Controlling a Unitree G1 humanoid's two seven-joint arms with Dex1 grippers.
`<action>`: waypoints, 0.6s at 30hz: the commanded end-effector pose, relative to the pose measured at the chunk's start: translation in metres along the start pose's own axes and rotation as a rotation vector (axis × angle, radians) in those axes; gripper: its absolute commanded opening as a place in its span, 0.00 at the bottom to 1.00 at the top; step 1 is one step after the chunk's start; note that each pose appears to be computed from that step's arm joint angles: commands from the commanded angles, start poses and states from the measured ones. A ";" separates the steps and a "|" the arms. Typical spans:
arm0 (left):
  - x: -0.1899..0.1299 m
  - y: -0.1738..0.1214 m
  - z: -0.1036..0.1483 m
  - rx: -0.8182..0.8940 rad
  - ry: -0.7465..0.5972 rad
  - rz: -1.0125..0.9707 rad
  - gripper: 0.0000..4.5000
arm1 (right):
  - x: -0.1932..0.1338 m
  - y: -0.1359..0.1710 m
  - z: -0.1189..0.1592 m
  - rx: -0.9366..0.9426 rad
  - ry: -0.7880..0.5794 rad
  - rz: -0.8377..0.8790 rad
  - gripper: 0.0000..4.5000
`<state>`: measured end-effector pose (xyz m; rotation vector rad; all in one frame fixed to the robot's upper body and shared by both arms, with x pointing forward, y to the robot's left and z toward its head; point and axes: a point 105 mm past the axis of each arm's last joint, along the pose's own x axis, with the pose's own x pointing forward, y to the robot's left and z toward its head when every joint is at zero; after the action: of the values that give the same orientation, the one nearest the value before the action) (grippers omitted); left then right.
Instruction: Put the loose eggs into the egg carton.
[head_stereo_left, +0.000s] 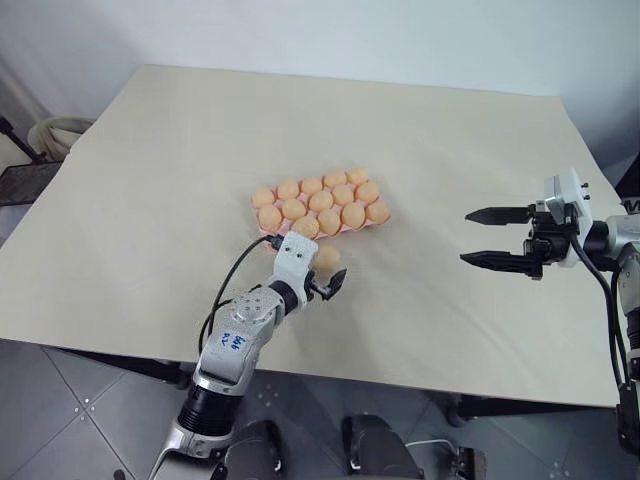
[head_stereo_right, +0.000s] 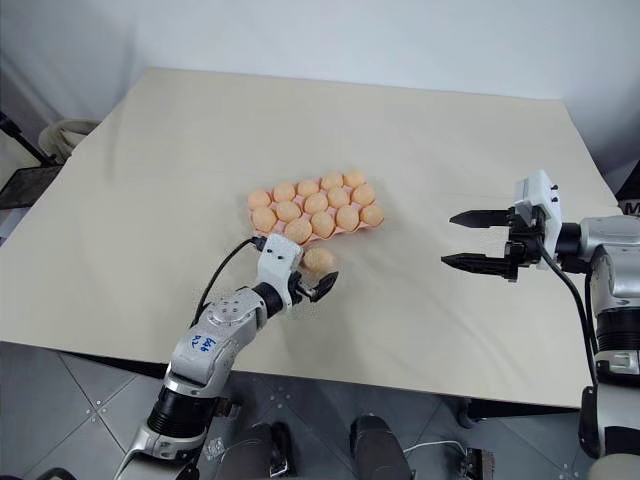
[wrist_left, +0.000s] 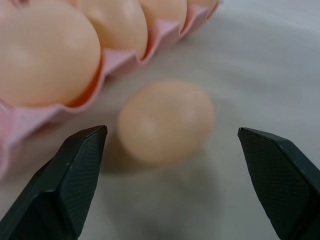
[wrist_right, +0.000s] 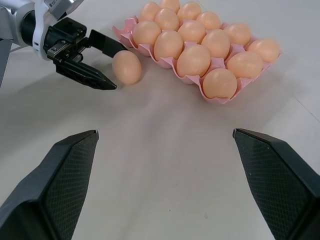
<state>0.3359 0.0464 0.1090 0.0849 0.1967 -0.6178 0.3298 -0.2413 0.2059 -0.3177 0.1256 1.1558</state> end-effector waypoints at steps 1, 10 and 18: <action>0.001 -0.005 0.011 0.012 -0.041 -0.017 0.99 | -0.006 0.000 0.009 -0.029 -0.015 -0.015 1.00; 0.006 -0.004 0.018 0.029 -0.079 -0.010 0.52 | -0.005 0.000 0.008 -0.024 -0.013 -0.021 1.00; 0.006 -0.006 0.022 0.040 -0.099 -0.027 0.27 | -0.006 0.000 0.008 -0.021 -0.010 -0.030 1.00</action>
<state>0.3429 0.0386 0.1168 0.0811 0.1438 -0.6337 0.3303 -0.2427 0.2014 -0.3013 0.1441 1.1350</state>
